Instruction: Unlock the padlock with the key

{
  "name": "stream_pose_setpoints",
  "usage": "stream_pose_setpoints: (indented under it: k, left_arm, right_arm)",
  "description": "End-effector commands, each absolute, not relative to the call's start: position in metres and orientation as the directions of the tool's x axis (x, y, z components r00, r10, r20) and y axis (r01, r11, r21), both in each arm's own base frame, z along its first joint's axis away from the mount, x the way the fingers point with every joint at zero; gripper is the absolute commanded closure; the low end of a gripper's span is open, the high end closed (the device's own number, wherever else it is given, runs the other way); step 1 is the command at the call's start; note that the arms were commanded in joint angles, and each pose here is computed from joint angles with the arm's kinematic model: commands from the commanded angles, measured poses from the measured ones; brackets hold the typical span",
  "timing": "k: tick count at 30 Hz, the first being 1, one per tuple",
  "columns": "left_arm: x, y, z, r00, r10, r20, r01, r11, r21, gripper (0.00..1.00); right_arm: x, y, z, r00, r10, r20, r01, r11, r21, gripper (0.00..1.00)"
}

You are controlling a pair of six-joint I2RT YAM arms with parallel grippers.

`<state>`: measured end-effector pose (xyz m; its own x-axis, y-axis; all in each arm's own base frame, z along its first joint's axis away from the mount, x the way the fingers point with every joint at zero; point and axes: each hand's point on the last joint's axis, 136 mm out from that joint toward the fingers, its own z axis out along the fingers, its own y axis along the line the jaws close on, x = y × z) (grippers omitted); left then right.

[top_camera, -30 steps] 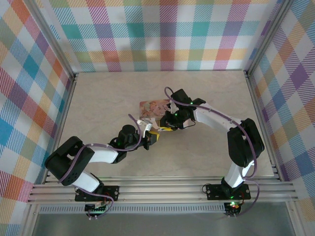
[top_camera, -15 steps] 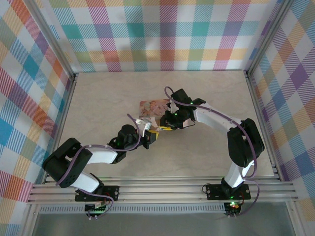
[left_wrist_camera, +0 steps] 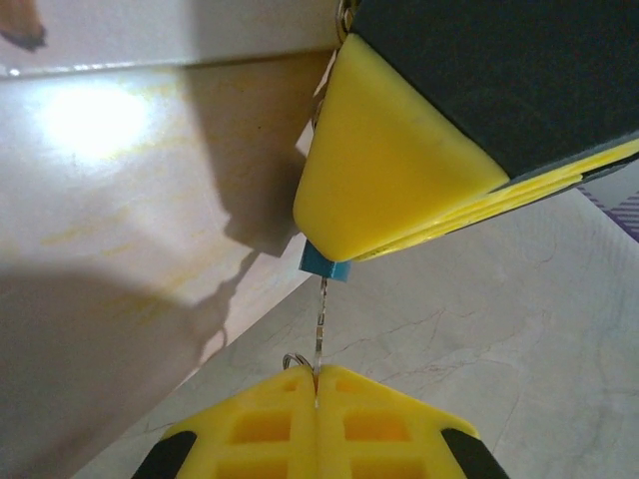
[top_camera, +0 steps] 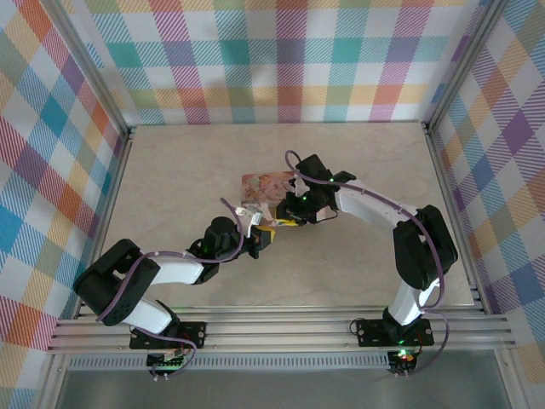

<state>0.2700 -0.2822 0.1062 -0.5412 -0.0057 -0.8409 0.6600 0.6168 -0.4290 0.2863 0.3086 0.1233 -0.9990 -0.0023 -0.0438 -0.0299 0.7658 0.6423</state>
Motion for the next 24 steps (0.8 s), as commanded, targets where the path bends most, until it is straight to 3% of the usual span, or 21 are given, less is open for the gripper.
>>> stream_pose_setpoints:
  k: [1, 24]
  left_arm:
    - [0.272, -0.295, 0.133, -0.496, -0.074, -0.865, 0.690, 0.572, -0.444, 1.00]
    - [0.275, -0.297, 0.133, -0.504, -0.107, -0.857, 0.695, 0.540, -0.476, 1.00]
  right_arm:
    - [0.285, 0.313, 0.137, -0.998, -0.006, -0.058, -0.044, 0.725, 0.687, 1.00]
    - [0.267, 0.313, 0.133, -0.989, -0.120, -0.091, -0.148, 0.678, 0.720, 1.00]
